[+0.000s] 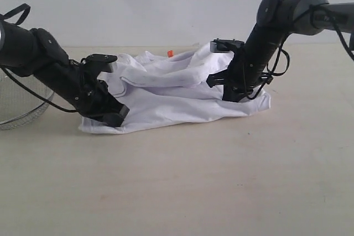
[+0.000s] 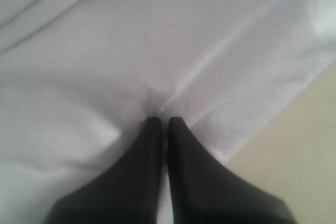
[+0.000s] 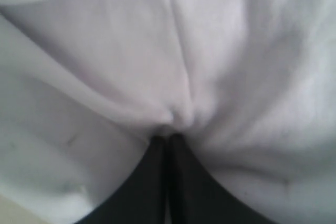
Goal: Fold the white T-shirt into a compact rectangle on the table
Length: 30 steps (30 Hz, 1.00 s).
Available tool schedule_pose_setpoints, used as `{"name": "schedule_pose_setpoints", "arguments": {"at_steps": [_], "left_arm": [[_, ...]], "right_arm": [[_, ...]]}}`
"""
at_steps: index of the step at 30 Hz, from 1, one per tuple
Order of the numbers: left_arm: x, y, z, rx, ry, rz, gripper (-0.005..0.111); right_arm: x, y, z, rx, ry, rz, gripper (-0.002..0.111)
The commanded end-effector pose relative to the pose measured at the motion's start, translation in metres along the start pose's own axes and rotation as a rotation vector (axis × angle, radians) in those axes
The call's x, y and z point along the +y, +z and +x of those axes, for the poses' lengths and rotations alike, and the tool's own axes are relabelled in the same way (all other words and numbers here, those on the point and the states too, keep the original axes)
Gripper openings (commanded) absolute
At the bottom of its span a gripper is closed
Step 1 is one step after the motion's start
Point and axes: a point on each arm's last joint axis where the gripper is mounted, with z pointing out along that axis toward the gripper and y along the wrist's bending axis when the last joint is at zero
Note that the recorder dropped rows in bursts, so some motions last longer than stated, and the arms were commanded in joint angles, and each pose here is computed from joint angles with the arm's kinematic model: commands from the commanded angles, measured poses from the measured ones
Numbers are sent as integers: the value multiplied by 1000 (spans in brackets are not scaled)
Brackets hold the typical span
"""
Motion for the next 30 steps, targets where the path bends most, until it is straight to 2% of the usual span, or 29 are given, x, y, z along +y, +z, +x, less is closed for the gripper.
{"name": "schedule_pose_setpoints", "arguments": {"at_steps": [1, 9, 15, 30], "left_arm": [[-13, 0, 14, 94, 14, 62, 4], [-45, 21, 44, 187, 20, 96, 4], [-65, 29, 72, 279, 32, 126, 4], [-90, -21, 120, 279, -1, 144, 4]], "right_arm": [[6, 14, 22, 148, -4, -29, 0], [15, 2, 57, 226, 8, -23, 0], [19, 3, 95, 286, 31, -5, 0], [37, -16, 168, 250, 137, 50, 0]]}}
